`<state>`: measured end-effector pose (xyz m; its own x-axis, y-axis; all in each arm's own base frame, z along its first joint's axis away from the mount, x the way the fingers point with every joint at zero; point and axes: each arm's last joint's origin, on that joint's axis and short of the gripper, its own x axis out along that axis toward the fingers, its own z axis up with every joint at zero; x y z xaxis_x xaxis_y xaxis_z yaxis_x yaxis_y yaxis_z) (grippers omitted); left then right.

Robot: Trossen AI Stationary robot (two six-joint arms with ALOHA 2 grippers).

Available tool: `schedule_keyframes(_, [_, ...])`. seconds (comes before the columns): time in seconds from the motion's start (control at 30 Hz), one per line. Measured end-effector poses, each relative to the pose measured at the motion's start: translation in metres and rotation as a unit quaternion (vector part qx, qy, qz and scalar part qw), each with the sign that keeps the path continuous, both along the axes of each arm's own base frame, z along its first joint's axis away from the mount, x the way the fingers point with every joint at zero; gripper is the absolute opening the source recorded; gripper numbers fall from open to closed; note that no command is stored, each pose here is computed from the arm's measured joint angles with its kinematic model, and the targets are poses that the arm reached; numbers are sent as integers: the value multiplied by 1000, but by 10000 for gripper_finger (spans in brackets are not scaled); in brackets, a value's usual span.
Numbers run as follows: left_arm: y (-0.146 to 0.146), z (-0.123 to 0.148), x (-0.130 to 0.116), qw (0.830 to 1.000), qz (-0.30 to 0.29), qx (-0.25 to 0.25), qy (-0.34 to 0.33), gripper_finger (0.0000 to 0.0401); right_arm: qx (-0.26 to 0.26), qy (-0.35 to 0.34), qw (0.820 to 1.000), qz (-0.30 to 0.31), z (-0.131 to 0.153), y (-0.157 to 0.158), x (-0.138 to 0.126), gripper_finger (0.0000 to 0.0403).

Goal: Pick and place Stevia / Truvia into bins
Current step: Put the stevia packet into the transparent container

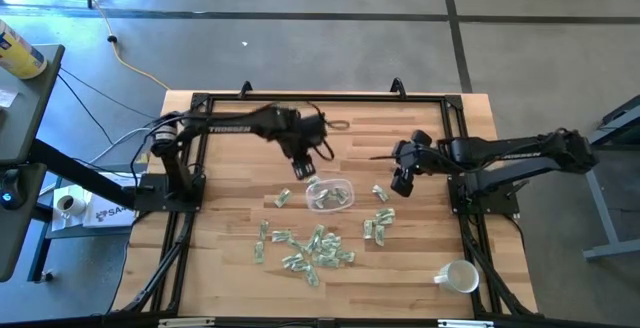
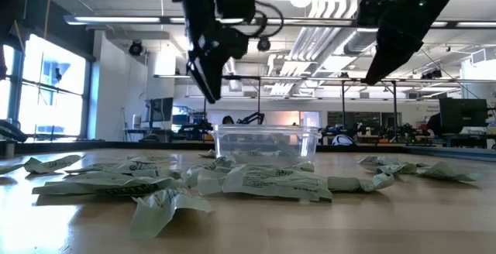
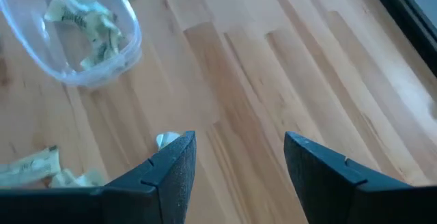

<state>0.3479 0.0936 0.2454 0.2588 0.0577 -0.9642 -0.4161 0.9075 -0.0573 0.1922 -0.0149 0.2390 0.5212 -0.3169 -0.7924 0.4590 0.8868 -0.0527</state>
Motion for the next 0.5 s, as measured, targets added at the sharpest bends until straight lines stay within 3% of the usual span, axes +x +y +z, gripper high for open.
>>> schedule_keyframes(0.2, [43, -3, -3, 993, 102, -36, -45, 181, 3, -11, 1000, -15, 1, -5, 1, 213])
schedule_keyframes(0.5, [49, -43, 9, 991, 121, -56, 4, 249, 1, -41, 998, -45, 5, -18, 4, 217])
